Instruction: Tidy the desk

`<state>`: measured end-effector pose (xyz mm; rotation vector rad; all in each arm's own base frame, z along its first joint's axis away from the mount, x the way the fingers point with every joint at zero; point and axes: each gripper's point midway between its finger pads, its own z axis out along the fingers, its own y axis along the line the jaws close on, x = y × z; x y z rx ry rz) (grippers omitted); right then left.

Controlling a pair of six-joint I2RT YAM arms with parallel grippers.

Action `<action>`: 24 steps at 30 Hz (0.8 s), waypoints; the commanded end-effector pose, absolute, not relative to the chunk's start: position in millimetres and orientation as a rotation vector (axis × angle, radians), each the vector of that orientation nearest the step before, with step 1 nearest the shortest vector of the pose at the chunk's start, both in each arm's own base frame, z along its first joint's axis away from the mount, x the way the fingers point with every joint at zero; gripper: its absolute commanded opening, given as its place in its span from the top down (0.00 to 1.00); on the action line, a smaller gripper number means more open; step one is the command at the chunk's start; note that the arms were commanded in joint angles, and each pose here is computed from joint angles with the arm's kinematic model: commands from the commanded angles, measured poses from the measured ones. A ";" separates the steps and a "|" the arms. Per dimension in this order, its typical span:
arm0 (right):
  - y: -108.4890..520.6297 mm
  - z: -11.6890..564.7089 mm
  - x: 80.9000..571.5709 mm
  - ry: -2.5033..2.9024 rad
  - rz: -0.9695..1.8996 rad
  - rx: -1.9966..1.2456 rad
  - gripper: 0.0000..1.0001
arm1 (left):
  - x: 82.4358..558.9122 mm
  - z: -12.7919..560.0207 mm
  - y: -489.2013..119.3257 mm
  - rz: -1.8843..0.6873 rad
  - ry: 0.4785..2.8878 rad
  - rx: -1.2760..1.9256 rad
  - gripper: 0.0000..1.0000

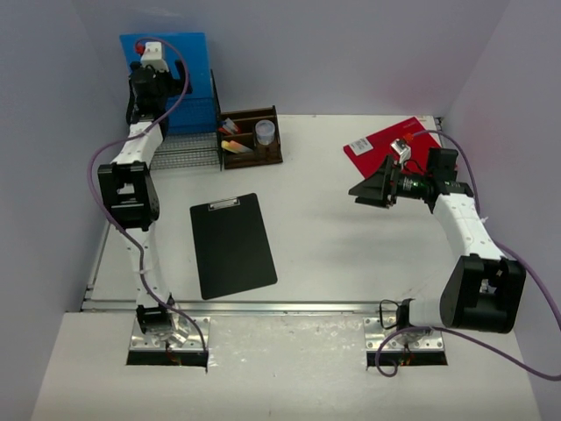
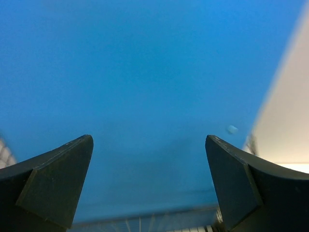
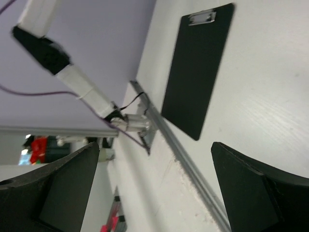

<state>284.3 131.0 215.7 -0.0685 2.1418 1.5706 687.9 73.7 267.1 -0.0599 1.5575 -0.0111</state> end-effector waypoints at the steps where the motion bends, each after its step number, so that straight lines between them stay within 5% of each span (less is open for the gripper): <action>1: 108.2 216.2 312.3 2.114 1.142 -0.136 0.01 | 610.8 446.2 44.1 -0.007 1.216 0.074 0.00; 11: 12.1 190.0 410.0 2.060 0.198 -0.280 0.06 | 493.1 448.1 49.2 0.186 1.388 0.142 0.00; 24: 55.8 137.1 526.3 1.937 -0.357 -0.706 0.31 | 417.3 356.4 27.7 0.046 1.633 0.119 0.00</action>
